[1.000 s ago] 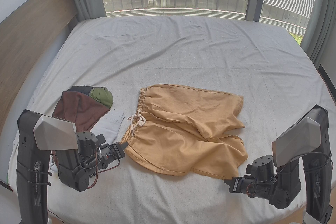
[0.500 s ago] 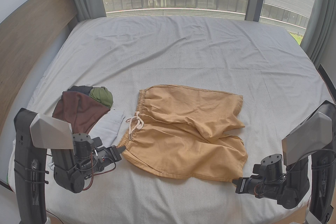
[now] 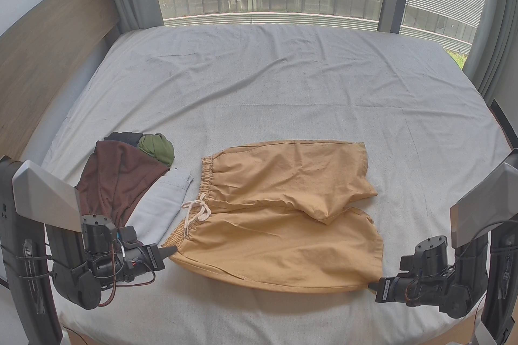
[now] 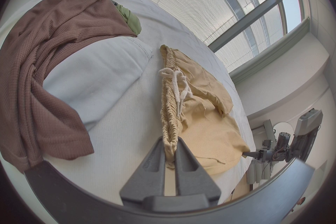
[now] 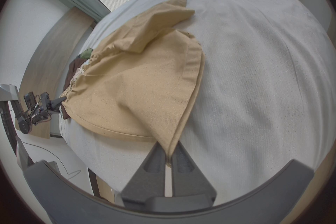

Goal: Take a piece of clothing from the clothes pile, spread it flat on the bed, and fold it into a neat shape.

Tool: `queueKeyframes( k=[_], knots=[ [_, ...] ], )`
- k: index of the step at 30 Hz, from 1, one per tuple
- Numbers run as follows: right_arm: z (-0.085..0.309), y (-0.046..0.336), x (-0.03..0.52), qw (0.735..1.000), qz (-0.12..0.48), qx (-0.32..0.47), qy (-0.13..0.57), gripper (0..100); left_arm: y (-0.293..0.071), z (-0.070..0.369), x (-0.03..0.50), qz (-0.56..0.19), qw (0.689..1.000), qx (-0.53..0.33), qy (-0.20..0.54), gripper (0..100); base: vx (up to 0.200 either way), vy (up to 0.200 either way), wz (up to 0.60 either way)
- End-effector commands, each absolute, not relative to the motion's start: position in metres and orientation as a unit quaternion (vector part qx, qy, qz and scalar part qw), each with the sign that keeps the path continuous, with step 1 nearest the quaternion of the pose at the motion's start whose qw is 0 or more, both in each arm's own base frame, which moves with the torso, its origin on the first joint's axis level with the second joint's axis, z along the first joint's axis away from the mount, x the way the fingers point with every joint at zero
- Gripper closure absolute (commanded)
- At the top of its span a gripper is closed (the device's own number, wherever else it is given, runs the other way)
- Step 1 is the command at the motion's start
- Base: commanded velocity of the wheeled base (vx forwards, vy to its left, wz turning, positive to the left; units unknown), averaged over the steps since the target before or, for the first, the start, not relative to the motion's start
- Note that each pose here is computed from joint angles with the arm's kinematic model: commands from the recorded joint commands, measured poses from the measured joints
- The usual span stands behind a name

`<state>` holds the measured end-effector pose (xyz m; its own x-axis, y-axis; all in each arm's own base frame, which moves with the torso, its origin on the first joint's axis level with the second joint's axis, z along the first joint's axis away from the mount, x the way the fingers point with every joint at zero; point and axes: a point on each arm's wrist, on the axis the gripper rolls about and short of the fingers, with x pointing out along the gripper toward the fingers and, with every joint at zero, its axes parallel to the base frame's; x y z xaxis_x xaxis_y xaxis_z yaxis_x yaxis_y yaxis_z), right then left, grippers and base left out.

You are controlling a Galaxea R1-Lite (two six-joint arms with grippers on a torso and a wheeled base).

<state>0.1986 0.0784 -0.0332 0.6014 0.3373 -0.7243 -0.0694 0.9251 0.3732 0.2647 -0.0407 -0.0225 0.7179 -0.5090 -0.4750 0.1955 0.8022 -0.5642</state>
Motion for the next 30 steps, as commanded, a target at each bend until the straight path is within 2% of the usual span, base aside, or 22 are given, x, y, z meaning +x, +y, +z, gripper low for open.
queueKeyframes(
  k=[1,5,15,16,19,20,30],
  knots=[
    [-0.034,0.076,0.191,0.871,0.114,0.143,0.455,100,-0.038,-0.024,0.253,-0.196,0.891,-0.233,0.336,100,0.000,0.000,0.00],
    [-0.037,0.074,0.187,0.862,0.113,0.131,0.476,100,-0.038,-0.036,0.252,-0.193,0.890,-0.215,0.352,100,0.000,0.000,0.00],
    [-0.037,0.073,0.189,0.865,0.112,0.133,0.470,100,-0.039,-0.036,0.254,-0.201,0.892,-0.208,0.348,100,0.000,0.000,0.00],
    [-0.036,0.073,0.189,0.866,0.112,0.134,0.468,100,-0.039,-0.036,0.254,-0.201,0.892,-0.208,0.348,0,0.000,0.000,0.00],
    [-0.036,0.074,0.190,0.869,0.114,0.135,0.463,100,-0.039,-0.035,0.255,-0.200,0.894,-0.208,0.344,0,0.000,0.000,0.00],
    [-0.033,0.074,0.192,0.874,0.117,0.140,0.450,0,-0.039,-0.033,0.257,-0.202,0.895,-0.208,0.338,0,0.000,0.000,0.00],
    [-0.009,0.064,0.234,0.922,0.109,0.185,0.320,0,-0.051,0.009,0.277,-0.237,0.915,-0.213,0.246,0,0.000,0.000,0.00]
  ],
)
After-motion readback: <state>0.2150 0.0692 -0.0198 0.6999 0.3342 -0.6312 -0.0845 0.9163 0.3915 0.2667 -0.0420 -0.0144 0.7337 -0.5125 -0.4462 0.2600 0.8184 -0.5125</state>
